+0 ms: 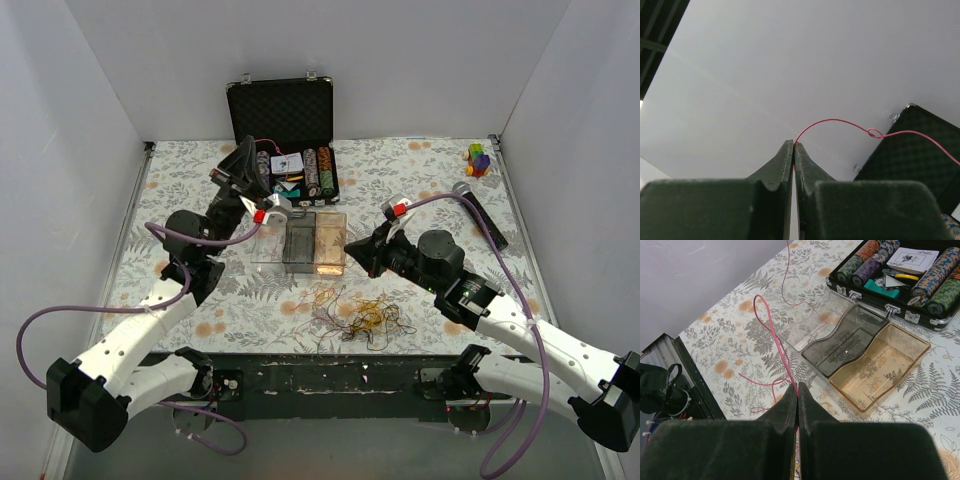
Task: Untangle the cables
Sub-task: Place the cable in the bin.
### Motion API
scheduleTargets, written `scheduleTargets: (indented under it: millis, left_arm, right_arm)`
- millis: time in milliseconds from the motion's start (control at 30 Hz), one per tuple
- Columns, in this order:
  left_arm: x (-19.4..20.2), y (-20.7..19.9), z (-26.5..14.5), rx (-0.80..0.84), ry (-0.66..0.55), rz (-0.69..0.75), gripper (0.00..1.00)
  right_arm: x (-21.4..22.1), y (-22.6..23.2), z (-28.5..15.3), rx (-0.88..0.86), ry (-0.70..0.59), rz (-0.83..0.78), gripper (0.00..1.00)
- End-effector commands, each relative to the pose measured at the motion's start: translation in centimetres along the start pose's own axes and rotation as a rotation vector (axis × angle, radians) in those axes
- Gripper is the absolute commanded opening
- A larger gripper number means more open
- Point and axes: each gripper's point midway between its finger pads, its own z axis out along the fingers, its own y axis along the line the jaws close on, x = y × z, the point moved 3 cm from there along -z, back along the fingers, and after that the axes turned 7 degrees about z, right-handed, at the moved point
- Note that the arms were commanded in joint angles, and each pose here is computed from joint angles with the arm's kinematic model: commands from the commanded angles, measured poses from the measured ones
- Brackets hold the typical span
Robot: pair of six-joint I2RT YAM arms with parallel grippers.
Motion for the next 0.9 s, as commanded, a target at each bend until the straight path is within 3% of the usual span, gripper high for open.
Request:
scheduleTargets:
  millis: [0, 167, 467, 700, 867]
  left_arm:
    - [0.8, -0.6, -1.3, 0.009, 0.045, -0.030, 0.00]
    - [1.3, -2.3, -1.9, 0.055, 0.084, -0.137, 0.00]
    - [2.4, -7.3, -3.8, 0.173, 0.257, -0.586, 0.00]
    - [3.4, -9.8, -4.9, 0.201, 0.316, -0.648, 0.00]
    - [2.0, -8.0, -2.4, 0.184, 0.200, -0.639, 0.00]
  right_arm:
    - [-0.7, 0.0, -0.2, 0.000, -0.041, 0.002, 0.01]
    - [-0.6, 0.0, -0.2, 0.001, -0.040, 0.005, 0.01]
    - [-0.6, -0.1, -0.3, 0.005, -0.038, 0.009, 0.01]
    - [-0.4, -0.3, -0.3, 0.011, -0.033, 0.009, 0.01]
    - [-0.2, -0.5, 0.0, 0.016, -0.029, 0.012, 0.01]
